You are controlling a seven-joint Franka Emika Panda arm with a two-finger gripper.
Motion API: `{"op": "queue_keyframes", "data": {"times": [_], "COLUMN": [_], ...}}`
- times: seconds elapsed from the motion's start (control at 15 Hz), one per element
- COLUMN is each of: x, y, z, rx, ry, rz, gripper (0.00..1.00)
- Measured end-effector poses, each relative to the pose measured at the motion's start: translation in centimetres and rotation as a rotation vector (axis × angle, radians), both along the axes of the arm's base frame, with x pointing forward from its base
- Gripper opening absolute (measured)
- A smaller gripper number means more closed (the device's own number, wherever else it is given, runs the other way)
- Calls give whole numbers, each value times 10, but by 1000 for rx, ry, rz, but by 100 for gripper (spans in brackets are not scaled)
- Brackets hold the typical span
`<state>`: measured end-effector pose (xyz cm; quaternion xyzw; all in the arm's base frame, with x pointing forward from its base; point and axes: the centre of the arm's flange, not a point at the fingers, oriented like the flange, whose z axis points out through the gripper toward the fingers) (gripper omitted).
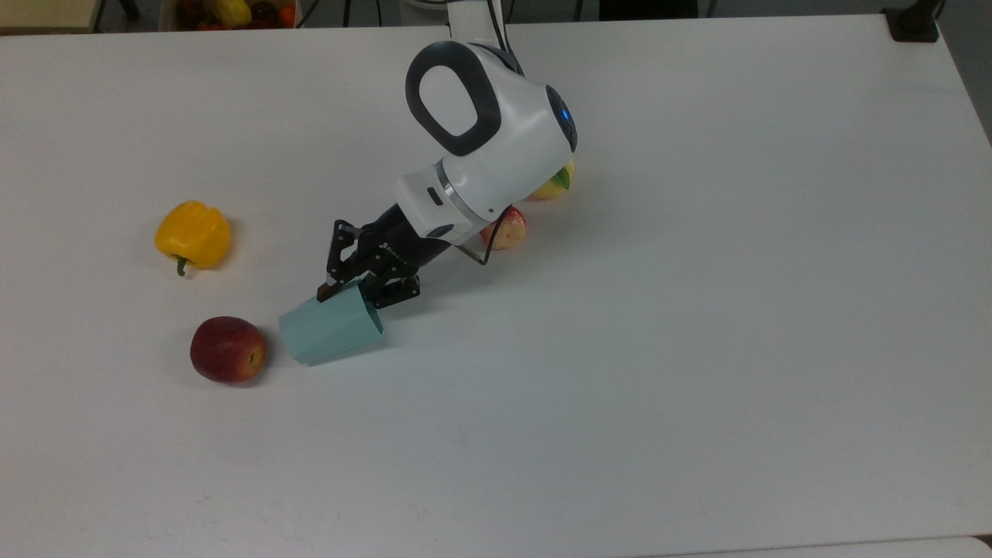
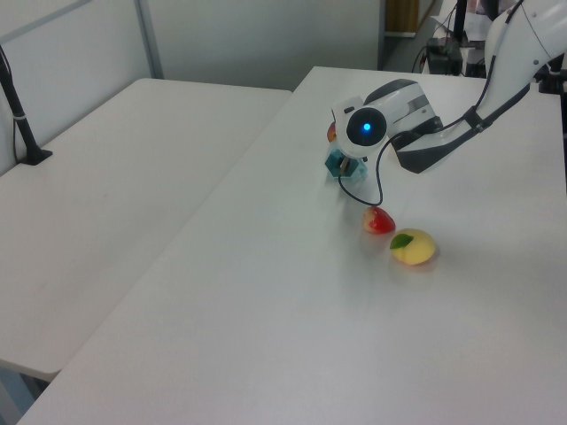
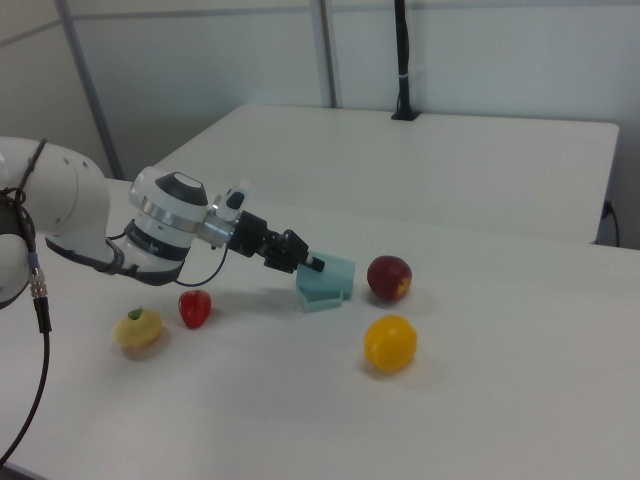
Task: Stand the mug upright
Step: 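Lift and rotate the mug so its base points down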
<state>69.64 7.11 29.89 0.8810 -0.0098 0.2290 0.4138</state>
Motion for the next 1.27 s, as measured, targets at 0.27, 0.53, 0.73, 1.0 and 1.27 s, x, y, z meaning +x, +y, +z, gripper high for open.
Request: {"op": "queue_keyframes", "data": {"times": [0.27, 0.53, 0.73, 1.0, 1.27], "x": [2, 2, 1, 1, -2], "y": [1, 5, 12, 18, -9], "z": [3, 25, 51, 119, 178], "rx": [10, 142, 296, 530, 730], "ry": [-10, -27, -10, 25, 124], "rz": [-5, -81, -131, -141, -175], "gripper": [15, 11, 11, 11, 11]}}
